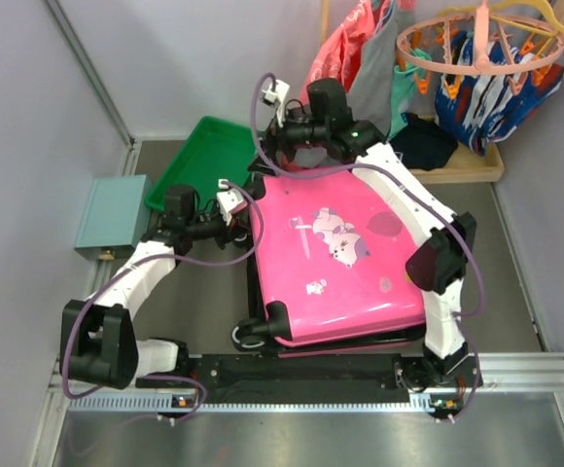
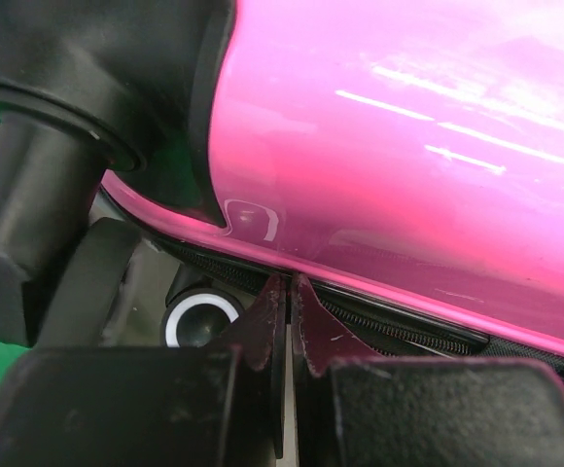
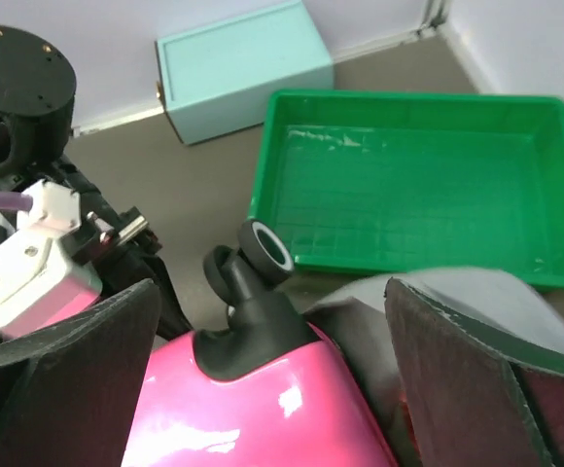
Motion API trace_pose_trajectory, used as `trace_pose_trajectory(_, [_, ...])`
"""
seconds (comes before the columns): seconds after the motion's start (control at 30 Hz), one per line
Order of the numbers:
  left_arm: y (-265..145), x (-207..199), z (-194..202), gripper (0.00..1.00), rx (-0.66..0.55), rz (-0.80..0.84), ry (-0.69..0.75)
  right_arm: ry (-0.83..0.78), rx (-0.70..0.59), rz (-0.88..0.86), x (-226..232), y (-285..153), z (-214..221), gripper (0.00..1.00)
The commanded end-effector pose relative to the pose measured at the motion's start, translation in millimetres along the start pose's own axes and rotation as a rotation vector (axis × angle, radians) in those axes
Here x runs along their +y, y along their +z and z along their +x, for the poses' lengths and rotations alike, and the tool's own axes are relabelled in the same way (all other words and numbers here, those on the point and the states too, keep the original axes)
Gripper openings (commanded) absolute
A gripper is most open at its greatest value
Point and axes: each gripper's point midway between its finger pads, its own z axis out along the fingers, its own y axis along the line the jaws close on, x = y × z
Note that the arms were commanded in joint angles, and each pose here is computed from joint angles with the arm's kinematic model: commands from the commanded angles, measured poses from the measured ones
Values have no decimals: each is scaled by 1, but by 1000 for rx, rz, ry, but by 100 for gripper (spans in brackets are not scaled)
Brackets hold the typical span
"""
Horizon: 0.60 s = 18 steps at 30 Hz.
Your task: Open, take out, and arrange the luggage
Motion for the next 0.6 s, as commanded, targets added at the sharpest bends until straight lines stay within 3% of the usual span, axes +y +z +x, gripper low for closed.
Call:
trace_pose_trajectory(0.0, [3,-16,-25,0,-77,98,30,43,134,-11,12,37,36,99])
trace_pose_trajectory(0.27, [4,-18,-23,0,-75,108,25,114,247,153,-12,70,85,99])
trace_pose_trajectory(0.57, [5,-17,-24,0,-79,111,21,-53,375,-69,41,96,133,96])
